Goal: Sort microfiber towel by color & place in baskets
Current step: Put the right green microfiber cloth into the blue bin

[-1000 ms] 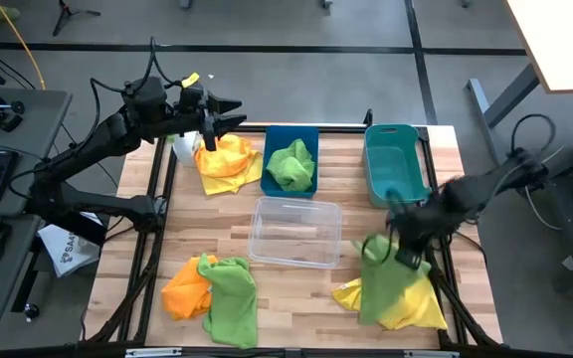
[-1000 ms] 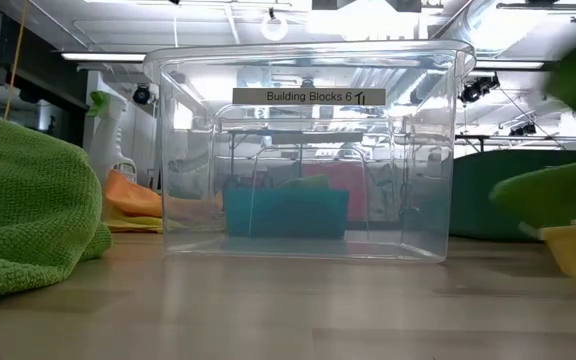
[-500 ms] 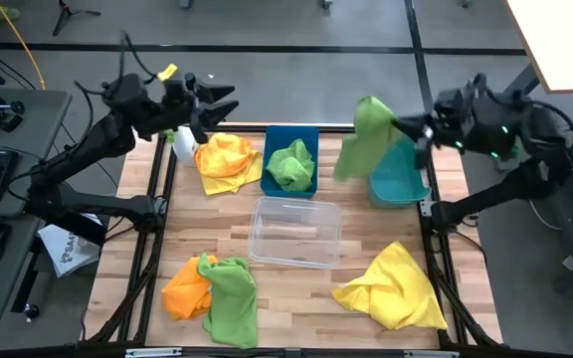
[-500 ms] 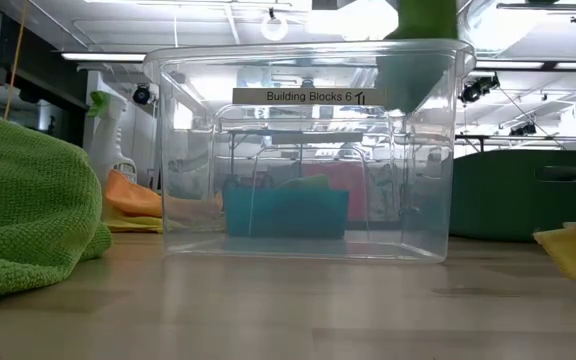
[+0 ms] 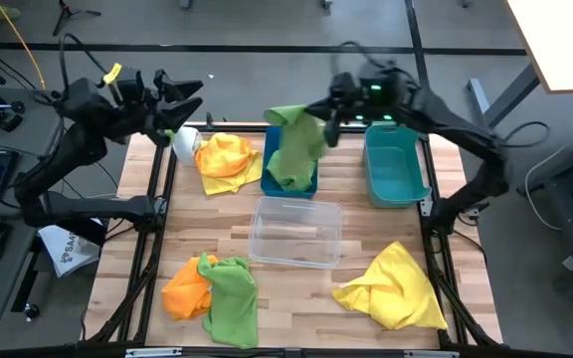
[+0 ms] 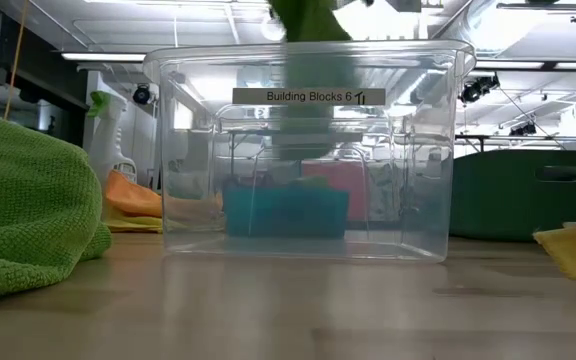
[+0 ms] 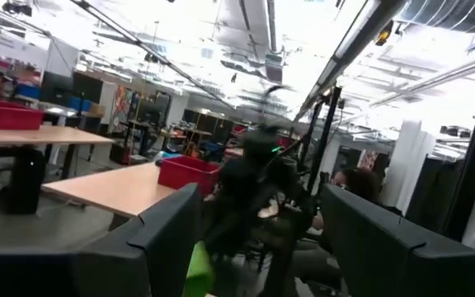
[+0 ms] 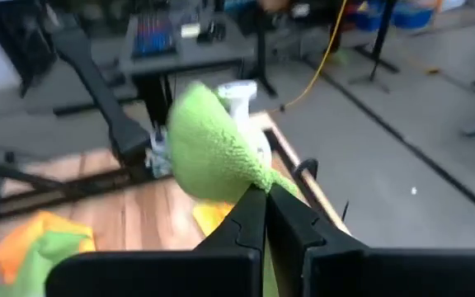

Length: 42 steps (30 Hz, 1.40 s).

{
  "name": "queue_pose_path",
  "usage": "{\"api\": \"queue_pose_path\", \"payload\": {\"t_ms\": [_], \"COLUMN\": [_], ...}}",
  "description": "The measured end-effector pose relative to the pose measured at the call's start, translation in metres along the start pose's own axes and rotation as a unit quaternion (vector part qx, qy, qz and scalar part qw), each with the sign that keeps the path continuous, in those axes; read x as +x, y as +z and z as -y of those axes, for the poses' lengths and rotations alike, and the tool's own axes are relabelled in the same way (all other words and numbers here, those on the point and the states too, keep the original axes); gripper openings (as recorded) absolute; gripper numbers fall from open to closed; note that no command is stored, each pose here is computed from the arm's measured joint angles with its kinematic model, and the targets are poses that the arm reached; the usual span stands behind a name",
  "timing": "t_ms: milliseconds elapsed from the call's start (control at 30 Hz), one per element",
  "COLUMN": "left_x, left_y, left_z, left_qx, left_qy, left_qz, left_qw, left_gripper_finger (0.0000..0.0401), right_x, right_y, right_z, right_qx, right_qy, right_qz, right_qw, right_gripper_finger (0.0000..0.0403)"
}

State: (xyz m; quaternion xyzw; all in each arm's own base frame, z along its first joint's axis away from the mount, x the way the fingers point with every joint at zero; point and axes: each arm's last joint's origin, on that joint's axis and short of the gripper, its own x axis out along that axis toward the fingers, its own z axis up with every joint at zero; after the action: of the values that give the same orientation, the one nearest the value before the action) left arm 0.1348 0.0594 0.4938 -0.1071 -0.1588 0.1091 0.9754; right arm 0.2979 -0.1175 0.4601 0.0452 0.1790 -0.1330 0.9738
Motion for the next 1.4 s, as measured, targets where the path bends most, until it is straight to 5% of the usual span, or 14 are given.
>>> {"api": "queue_pose_path", "payload": {"t_ms": [267,633,1100,1233,1400], "left_x": [-0.01,-0.01,-0.008,-0.008,-0.008], "left_y": [-0.001,-0.002,-0.004,-0.004,-0.006], "left_z": [0.001,0.001,0.0,0.0,-0.001], "left_qx": [-0.018,-0.002,-0.002,-0.002,-0.005], "left_qy": [0.008,0.009,0.013,0.013,0.017], "left_qz": [-0.023,-0.028,-0.031,-0.031,-0.044], "left_qw": [1.0,1.0,0.999,0.999,0.999], "left_gripper_finger": [0.0239,0.0239,0.0239,0.0239,0.0239], "right_x": [0.055,0.026,0.094,0.112,0.127], "right_y": [-0.032,-0.019,-0.039,-0.059,-0.107], "right_z": [0.037,0.054,0.039,0.052,0.064], "right_qx": [-0.01,-0.019,-0.008,-0.009,0.068], "right_qy": [-0.038,-0.093,0.003,0.004,0.044], "right_qz": [-0.1,-0.069,-0.072,-0.115,-0.145], "right_qw": [0.994,0.993,0.997,0.993,0.986], "right_gripper_finger": [0.0,0.0,0.0,0.0,0.0]}}
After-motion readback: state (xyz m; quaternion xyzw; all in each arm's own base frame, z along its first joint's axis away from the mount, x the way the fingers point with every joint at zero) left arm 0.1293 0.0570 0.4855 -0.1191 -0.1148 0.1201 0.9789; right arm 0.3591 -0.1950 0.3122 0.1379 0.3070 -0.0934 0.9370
